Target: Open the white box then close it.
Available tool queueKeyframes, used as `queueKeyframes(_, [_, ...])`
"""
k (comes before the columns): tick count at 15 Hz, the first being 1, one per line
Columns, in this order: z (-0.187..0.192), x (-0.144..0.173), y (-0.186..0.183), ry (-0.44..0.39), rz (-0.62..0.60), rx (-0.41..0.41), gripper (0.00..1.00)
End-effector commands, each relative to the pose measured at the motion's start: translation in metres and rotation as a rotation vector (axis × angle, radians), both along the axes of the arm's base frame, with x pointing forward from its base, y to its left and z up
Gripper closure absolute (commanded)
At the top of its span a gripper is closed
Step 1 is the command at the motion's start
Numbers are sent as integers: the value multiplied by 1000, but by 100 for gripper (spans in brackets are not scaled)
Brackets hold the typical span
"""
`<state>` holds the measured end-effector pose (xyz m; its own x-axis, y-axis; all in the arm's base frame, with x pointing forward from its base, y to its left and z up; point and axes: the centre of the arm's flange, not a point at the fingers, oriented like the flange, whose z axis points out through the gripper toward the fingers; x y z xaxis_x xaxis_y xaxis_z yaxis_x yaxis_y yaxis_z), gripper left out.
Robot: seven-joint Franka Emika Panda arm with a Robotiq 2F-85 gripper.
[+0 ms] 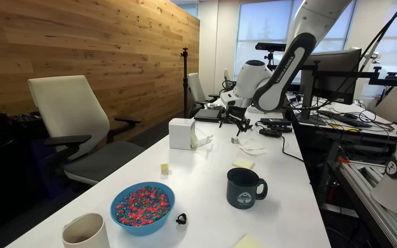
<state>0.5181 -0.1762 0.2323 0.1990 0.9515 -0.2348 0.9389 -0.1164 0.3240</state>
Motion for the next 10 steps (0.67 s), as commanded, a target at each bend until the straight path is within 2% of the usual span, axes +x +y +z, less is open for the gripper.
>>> queueKeyframes(1, [50, -9, 12, 95, -15, 74, 0])
queueKeyframes(5, [72, -10, 23, 154, -25, 114, 0])
queueKeyframes(10, [73, -2, 16, 169, -65, 109, 0])
